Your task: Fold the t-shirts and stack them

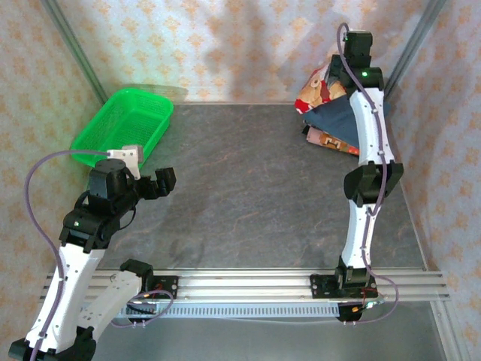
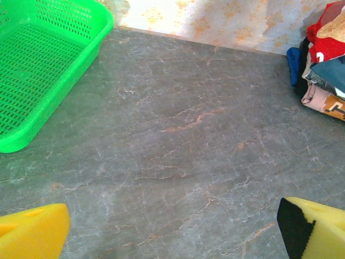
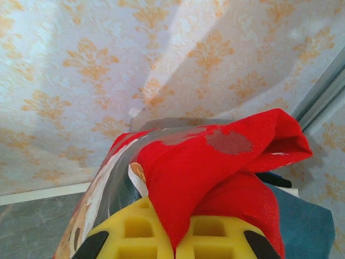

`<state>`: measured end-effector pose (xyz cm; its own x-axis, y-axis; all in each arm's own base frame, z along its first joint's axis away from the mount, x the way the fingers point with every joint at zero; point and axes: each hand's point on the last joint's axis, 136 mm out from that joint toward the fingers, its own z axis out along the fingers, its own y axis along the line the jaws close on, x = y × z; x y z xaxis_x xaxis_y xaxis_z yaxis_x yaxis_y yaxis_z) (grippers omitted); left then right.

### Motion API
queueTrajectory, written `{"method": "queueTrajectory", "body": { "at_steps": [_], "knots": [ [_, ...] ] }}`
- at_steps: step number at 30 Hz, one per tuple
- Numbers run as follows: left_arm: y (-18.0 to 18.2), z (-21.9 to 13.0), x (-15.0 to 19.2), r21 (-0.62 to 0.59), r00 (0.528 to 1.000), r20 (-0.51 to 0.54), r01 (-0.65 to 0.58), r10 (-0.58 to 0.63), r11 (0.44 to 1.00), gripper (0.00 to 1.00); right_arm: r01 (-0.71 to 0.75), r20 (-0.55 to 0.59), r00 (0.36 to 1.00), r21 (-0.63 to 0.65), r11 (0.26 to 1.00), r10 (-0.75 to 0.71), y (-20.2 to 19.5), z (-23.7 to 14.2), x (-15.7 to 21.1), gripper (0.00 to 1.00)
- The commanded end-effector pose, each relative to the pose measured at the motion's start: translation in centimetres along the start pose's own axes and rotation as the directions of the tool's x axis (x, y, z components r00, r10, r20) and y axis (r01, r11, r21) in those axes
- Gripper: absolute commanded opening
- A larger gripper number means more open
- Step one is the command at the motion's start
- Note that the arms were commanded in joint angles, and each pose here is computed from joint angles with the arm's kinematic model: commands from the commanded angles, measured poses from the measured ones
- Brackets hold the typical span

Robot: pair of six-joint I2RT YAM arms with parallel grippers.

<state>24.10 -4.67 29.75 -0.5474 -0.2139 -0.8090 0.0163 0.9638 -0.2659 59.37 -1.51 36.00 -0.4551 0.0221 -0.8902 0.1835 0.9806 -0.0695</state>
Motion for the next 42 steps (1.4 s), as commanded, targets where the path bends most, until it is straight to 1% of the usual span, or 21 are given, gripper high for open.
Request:
{"method": "queueTrajectory", "body": {
  "at_steps": [1, 7, 11, 16, 18, 19, 21, 24, 25, 30, 34, 36, 38, 42],
  "knots": [
    [0.5, -0.5, 0.4, -0.022, 1.0, -0.002, -0.014, 0.014, 1.0, 1.0, -0.004, 0.05, 0.999, 0.049, 0.999, 0.001, -3.0, -0.3, -1.1, 0.0],
    [0.7, -0.4, 1.0, -0.027, 1.0, -0.016, -0.01, 0.01, 1.0, 1.0, 0.037, 0.091, 0.995, 0.09, 0.995, -0.045, -4.7, 0.1, -1.5, 0.0],
    [0.7, -0.3, 1.1, -0.029, 1.0, -0.026, -0.009, 0.008, 1.0, 1.0, 0.107, 0.109, 0.987, 0.1, 0.989, -0.117, -4.8, 0.9, -1.2, 0.0],
    [0.7, -0.1, 1.5, -0.03, 0.999, -0.043, -0.01, 0.009, 0.999, 1.0, 0.091, 0.128, 0.986, 0.148, 0.985, -0.11, -5.8, 1.3, -0.9, 0.0],
    [0.8, 0.0, 1.5, -0.033, 0.999, -0.045, -0.008, 0.007, 0.999, 1.0, 0.069, 0.161, 0.982, 0.161, 0.985, -0.095, -6.0, 1.2, -1.0, 0.0],
    [0.8, 0.1, 1.6, -0.034, 0.999, -0.047, -0.009, 0.007, 0.999, 1.0, 0.057, 0.186, 0.979, 0.169, 0.984, -0.088, -6.2, 1.0, -1.0, 0.0],
    [0.8, 0.2, 1.6, -0.034, 0.999, -0.049, -0.007, 0.005, 0.999, 1.0, 0.029, 0.284, 0.956, 0.179, 0.983, -0.079, -6.4, 0.0, -1.0, 0.0],
    [0.7, 0.5, 1.6, -0.029, 0.999, -0.05, -0.003, 0.001, 1.0, 1.0, -0.007, 0.45, 0.889, 0.196, 0.981, -0.084, -6.8, -2.0, -0.7, 0.0],
    [0.6, 0.6, 1.6, -0.025, 0.999, -0.051, -0.002, 0.0, 1.0, 1.0, -0.02, 0.471, 0.878, 0.219, 0.975, -0.088, -7.2, -2.3, -0.5, 0.0],
    [0.4, 1.4, 1.8, -0.015, 0.998, -0.07, 0.004, -0.006, 1.0, 1.0, 0.033, 0.454, 0.88, 0.243, 0.97, -0.143, -7.4, -1.8, 0.0, 0.0],
    [0.3, 1.7, 2.1, -0.011, 0.997, -0.081, 0.01, -0.011, 1.0, 1.0, 0.022, 0.454, 0.878, 0.274, 0.961, -0.15, -7.9, -1.8, 0.4, 0.0],
    [0.4, 1.8, 2.3, -0.014, 0.996, -0.086, 0.009, -0.01, 1.0, 1.0, 0.028, 0.413, 0.896, 0.313, 0.949, -0.162, -8.6, -1.5, 1.6, 0.0],
    [0.4, 1.8, 2.5, -0.011, 0.996, -0.088, 0.009, -0.01, 1.0, 1.0, 0.03, 0.379, 0.912, 0.321, 0.947, -0.157, -8.9, -1.3, 3.1, 0.0],
    [0.4, 1.9, 2.6, -0.011, 0.996, -0.092, 0.007, -0.007, 1.0, 1.0, -0.017, 0.325, 0.941, 0.322, 0.946, -0.094, -10.5, -1.1, 5.9, 0.0]
  ]
}}
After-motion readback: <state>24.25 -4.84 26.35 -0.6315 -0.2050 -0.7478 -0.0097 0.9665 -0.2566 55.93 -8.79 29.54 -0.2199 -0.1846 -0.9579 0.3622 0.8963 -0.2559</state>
